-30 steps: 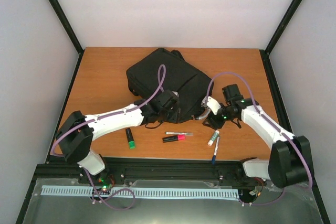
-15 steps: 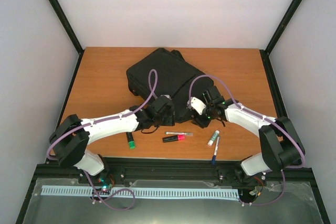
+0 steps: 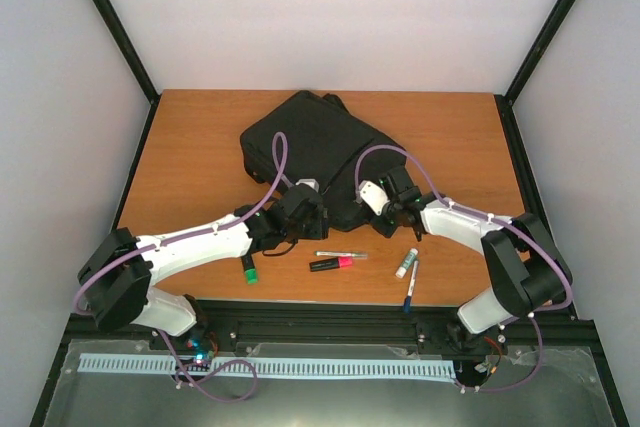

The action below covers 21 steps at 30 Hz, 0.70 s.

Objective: Pack the student bag
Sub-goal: Zip the student bag at the center of the board.

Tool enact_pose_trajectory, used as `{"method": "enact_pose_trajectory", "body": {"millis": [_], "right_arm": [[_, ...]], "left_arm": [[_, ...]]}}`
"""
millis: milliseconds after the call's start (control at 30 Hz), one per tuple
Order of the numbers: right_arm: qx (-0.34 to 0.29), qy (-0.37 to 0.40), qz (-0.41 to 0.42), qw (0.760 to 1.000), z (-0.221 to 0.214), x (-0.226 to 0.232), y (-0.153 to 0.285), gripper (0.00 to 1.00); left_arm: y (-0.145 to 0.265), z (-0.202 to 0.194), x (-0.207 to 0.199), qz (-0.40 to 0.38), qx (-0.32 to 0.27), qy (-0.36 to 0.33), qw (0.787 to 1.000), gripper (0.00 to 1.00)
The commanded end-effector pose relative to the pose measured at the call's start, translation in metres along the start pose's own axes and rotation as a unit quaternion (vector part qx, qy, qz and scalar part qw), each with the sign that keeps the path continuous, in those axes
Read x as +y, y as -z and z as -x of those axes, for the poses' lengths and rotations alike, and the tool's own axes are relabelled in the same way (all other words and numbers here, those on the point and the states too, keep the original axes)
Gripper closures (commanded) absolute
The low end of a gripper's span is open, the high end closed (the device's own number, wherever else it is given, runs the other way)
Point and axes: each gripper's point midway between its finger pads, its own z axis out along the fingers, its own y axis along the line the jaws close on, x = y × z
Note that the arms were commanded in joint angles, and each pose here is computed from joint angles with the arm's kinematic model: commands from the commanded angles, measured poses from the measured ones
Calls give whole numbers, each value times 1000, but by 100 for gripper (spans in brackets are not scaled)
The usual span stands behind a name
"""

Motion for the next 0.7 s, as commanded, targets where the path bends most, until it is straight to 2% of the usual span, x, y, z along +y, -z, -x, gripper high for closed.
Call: {"method": "enact_pose_trajectory", "body": {"millis": [0,400,667], "right_arm": [[-28,7,-38,999,12,-12,9,59],[14,2,-36,999,-5,-11,-3,66],[15,15,-38,999,-9,-11,-5,70]], "left_arm": [[2,11,-5,-8,-21,-3,1000,41],[3,9,-1,-6,-23,2,1000,40],[1,8,-2,-8,-20,3,1000,40]]}}
